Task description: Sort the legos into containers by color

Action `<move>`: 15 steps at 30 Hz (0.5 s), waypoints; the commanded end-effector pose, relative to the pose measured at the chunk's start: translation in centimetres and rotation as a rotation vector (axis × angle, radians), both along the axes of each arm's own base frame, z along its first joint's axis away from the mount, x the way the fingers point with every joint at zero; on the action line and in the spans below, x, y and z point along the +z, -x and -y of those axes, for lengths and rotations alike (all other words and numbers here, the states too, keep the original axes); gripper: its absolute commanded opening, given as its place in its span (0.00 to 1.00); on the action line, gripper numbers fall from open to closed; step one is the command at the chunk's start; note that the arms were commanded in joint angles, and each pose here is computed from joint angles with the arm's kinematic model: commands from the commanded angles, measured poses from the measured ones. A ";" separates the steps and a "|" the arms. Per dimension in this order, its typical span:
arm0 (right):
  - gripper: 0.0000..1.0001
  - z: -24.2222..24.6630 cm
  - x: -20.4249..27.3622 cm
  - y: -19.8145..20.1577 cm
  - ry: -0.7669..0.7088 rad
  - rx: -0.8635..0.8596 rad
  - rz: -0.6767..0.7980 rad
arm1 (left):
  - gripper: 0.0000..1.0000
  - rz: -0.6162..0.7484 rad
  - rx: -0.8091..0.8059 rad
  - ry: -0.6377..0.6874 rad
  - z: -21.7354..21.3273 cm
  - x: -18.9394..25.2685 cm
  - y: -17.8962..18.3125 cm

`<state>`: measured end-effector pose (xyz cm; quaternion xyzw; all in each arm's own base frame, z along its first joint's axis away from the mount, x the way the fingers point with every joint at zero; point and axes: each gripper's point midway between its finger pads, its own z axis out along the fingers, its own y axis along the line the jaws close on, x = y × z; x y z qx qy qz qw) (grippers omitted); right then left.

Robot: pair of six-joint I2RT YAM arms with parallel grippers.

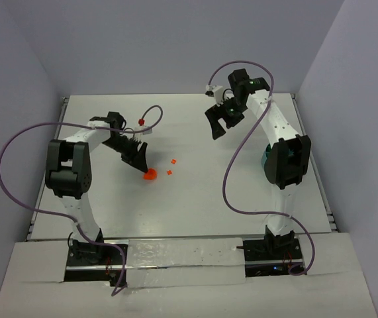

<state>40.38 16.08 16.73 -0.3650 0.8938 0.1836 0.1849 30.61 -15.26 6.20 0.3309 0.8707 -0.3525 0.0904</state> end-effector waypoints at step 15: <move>0.98 -0.5 2.0 0.9 -0.082 -0.035 0.010 | 0.33 -0.015 0.094 -0.054 2.1 -4.3 -3.3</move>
